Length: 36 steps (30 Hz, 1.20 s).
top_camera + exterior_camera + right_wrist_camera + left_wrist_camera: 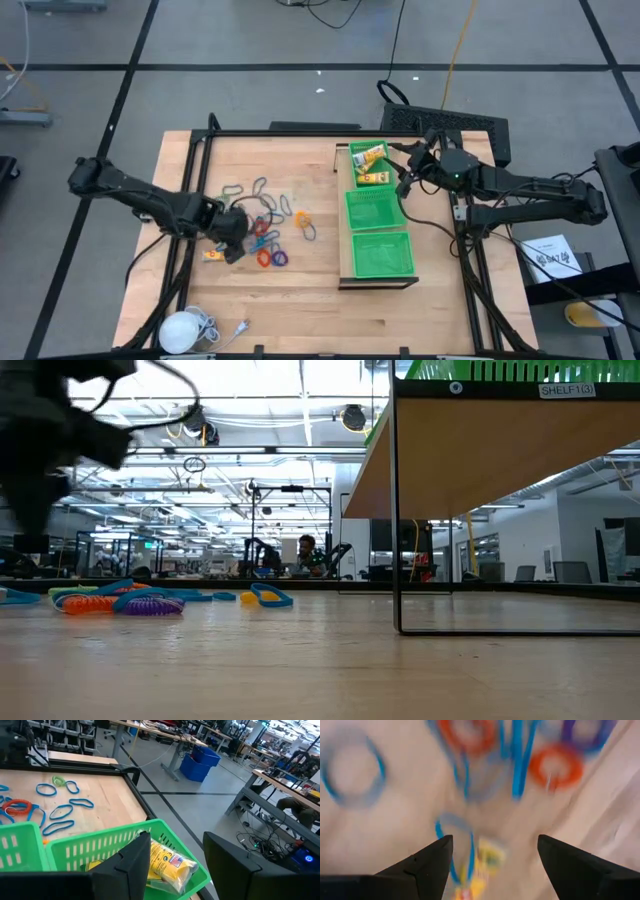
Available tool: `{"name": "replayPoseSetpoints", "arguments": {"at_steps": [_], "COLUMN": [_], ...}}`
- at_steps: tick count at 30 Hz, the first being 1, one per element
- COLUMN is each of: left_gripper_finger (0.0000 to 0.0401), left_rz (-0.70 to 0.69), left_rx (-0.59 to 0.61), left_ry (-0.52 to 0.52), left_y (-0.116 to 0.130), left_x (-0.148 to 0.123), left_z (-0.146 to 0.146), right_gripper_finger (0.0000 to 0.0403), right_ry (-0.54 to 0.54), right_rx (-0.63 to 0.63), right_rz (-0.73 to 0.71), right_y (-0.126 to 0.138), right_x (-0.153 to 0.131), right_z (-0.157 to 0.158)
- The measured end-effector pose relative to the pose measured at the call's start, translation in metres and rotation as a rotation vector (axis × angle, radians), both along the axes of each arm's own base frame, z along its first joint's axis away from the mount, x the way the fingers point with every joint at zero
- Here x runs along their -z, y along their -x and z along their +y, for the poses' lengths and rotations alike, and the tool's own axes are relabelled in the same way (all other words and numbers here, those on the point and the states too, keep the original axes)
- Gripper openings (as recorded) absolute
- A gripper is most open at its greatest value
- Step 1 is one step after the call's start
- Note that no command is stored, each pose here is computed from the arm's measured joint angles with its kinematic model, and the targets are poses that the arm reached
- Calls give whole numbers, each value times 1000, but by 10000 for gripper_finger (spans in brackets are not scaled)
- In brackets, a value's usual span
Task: Pick & Place Office Desk Supplies
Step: Put the yellow crayon box into the top green bin
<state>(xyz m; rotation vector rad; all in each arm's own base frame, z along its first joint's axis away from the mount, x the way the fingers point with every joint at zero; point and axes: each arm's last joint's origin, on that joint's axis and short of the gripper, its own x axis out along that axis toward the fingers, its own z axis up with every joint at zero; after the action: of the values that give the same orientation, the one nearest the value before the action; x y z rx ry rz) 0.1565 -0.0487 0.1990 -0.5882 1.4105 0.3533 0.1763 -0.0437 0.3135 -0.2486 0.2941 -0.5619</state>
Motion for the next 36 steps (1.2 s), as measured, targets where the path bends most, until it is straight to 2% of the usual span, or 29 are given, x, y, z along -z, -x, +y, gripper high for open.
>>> {"name": "replayPoseSetpoints", "arguments": {"at_steps": [6, 12, 18, 24, 29, 33, 36], "left_gripper_finger": [296, 296, 296, 296, 296, 296, 296], "left_rz": [178, 165, 176, 216, 135, -69, -131], "left_rx": [-98, -64, 48, 64, 89, 92, 75], "left_ry": [-3, -6, -15, -68, -31, -63, -92], "left_y": [24, 29, 36, 38, 29, 12, 7], "left_x": [21, 29, 31, 51, 66, 62, 62], "left_z": [-11, -20, -30, -38, -46, -52, -51], "right_gripper_finger": [171, 171, 171, 171, 171, 171, 171], "right_ry": [17, 18, 18, 18, 21, 21, 21], "right_rx": [-5, -5, -6, -6, -7, -7, -7], "right_rz": [12, 13, 13, 14, 16, 16, 16], "right_y": [0, 0, 0, 0, 0, 0, 0], "right_x": [0, 0, 0, 0, 0, 0, 0], "right_z": [0, 0, 0, 0, 0, 0, 0]}}
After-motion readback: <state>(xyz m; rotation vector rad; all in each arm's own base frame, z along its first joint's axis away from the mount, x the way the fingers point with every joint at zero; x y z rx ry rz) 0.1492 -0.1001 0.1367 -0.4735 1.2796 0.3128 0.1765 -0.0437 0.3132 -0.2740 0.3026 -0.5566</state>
